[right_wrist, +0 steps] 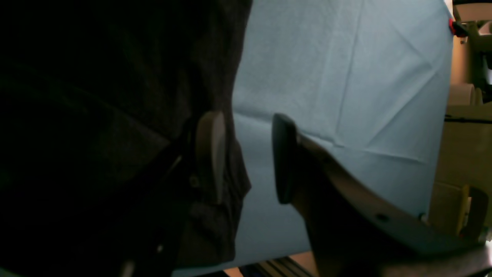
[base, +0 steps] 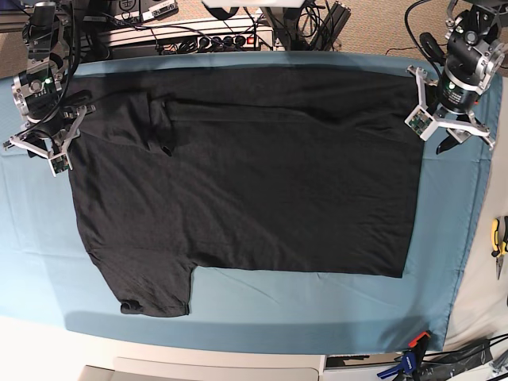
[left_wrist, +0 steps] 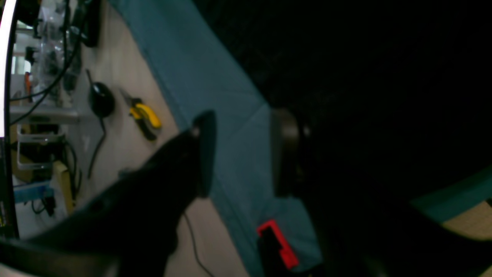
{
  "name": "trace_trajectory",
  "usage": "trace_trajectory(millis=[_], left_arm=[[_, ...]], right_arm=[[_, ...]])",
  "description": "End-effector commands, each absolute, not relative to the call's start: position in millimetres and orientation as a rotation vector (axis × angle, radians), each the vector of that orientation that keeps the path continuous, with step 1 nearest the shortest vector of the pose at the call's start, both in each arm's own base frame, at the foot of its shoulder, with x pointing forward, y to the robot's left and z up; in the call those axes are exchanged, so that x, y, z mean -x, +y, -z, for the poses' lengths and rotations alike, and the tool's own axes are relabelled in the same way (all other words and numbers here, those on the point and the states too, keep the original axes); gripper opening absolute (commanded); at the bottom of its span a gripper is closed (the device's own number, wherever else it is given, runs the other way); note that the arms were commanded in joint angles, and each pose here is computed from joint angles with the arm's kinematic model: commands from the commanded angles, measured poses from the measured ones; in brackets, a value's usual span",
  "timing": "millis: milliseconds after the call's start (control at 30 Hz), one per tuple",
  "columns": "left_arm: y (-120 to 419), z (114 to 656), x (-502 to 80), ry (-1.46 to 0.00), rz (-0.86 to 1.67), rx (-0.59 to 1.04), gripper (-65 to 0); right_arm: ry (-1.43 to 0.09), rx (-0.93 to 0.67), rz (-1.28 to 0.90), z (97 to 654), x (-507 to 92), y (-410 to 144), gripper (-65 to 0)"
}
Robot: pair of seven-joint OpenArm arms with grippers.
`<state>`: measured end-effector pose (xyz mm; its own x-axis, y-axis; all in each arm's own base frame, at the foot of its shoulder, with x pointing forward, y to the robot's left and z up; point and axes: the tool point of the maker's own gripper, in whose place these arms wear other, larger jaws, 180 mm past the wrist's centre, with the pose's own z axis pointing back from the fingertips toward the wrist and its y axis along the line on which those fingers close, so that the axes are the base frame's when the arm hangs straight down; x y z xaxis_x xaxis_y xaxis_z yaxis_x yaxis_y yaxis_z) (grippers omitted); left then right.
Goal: Fold the T-shirt properly
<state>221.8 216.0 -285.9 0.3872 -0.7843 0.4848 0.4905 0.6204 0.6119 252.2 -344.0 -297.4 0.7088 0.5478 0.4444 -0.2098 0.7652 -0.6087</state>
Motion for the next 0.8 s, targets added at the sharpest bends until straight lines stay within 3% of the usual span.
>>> trace_trajectory(millis=[0,767], left_arm=[[215.5,276.1,-227.0,-0.869,0.849,-0.42,-40.3],[215.5,275.9,-227.1,-0.87,0.849,-0.42,-40.3]], right_arm=[[-0.701,0.594,-0.448,282.5,-260.0,-348.5,-44.2],[-0.708,0.592,-0.45,281.9,-261.0,-347.7,-44.2]])
